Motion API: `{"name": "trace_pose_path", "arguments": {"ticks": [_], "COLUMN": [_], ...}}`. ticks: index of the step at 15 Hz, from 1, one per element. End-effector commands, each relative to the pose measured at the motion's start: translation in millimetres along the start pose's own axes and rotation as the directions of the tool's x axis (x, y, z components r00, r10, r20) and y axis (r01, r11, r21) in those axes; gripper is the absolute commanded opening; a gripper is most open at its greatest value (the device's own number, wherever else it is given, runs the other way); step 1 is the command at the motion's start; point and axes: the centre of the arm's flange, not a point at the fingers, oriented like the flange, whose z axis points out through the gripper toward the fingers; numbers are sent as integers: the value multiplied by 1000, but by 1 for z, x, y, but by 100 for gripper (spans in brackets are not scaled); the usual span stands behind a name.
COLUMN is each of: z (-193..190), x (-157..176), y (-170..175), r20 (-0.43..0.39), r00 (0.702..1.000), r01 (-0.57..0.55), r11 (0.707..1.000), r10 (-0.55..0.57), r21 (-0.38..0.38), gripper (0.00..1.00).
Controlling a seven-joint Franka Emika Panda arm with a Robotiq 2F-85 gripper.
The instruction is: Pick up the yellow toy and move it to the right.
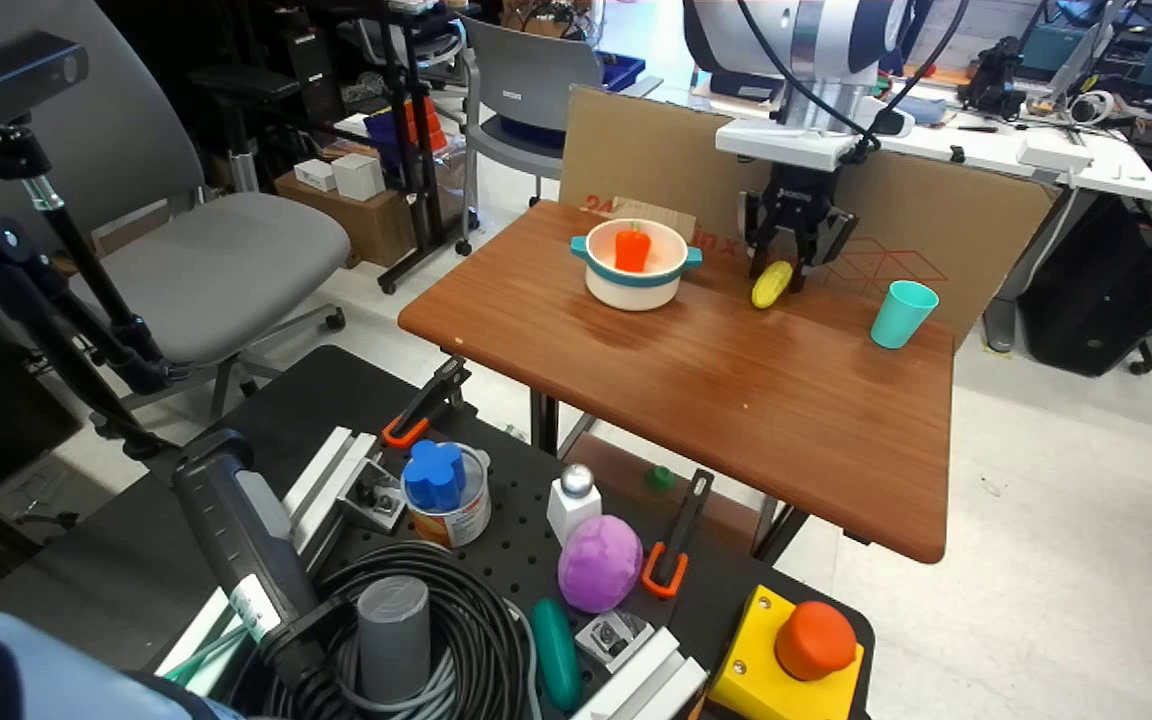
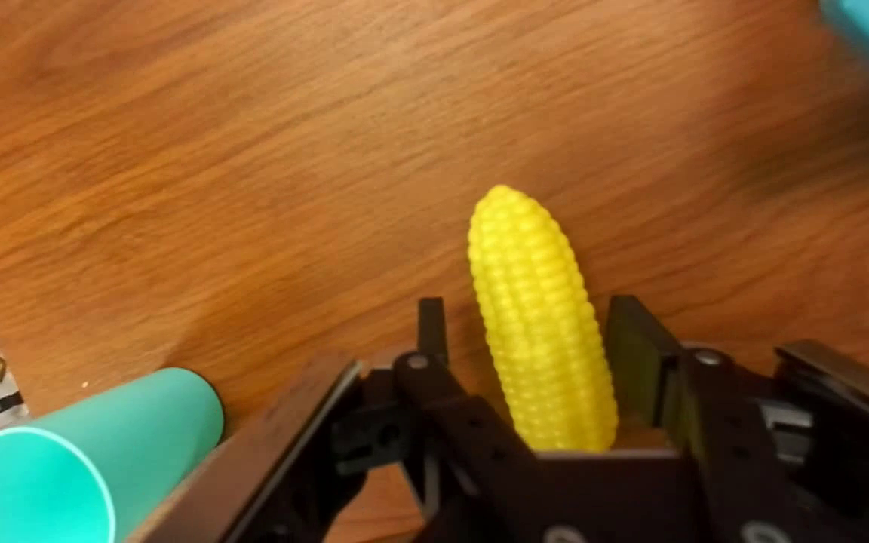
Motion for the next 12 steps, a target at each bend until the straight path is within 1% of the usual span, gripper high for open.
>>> {"name": "trace_pose_path", "arguments": {"ticks": [1,2,4,6,7,8,9,10,11,12], "z": [-6,-9,-14,-25,-40,-55,-75,-90,-102,-113], "x": [17,17,15,9,0,-10,-29,-41,-55,-63], "y": [1,2,3,2,-1,-5,-9,-13,-15,-19], "r20": [18,22,29,35,18,-6,-43,-59,-70,-73], "r00": [1000,1000,1000,999,1000,1000,999,998,997,997], "r01": [-14,-14,-10,-9,-17,-1,17,34,27,20], "r11": [999,998,998,998,998,999,999,998,999,999], "r10": [15,15,12,11,18,1,-19,-37,-31,-23], "r21": [-53,-55,-63,-58,-58,-52,-51,-52,-47,-50], "gripper": [27,18,7,8,8,8,8,8,8,8]}}
